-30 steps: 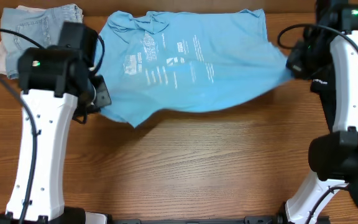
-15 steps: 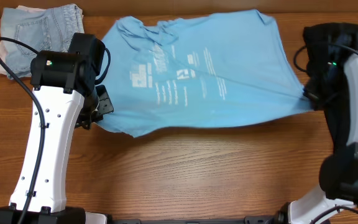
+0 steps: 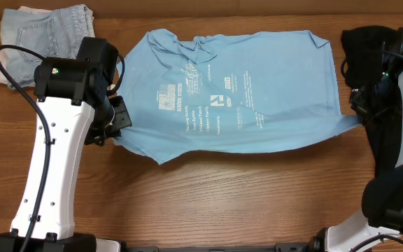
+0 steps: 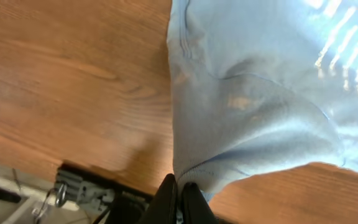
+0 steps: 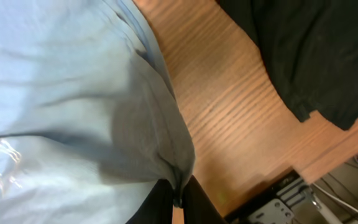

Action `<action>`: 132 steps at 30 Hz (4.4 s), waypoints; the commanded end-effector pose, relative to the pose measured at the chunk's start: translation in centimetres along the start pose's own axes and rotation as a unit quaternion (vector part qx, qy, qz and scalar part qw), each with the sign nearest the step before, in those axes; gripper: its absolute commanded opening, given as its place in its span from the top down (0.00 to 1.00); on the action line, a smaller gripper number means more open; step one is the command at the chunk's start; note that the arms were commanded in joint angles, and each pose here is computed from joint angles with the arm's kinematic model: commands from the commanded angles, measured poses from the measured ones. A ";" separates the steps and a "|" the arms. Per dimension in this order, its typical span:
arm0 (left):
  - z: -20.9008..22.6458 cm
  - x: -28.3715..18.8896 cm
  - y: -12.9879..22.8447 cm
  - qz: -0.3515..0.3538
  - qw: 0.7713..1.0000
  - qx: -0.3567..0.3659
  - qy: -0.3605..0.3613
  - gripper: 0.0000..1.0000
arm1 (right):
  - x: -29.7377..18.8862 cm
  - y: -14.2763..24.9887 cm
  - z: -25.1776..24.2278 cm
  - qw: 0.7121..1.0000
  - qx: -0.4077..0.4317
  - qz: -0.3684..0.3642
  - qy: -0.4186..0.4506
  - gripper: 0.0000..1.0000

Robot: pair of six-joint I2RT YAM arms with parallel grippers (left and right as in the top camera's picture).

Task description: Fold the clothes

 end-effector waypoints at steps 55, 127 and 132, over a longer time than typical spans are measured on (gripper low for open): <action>-3.8 14.0 -16.3 -0.126 0.991 -0.025 -0.030 0.25 | 3.7 -4.2 6.3 0.983 0.002 -0.103 -0.152 0.28; -8.3 19.2 -8.1 0.042 0.996 0.064 0.034 0.00 | 15.3 -6.3 10.9 0.979 0.020 -0.073 -0.190 0.76; -8.6 19.2 -8.8 0.021 0.997 0.063 0.042 0.00 | 14.8 -7.2 11.7 0.971 0.019 -0.095 -0.217 0.75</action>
Point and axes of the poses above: each gripper's point midway between its finger pads, its own x axis out along the fingers, its own z axis along the line the jaws close on, y = z × x, the point moved 5 cm from there along -x, back along the fingers, and after that the axes turned 10 degrees about x, right-handed, at the moved point
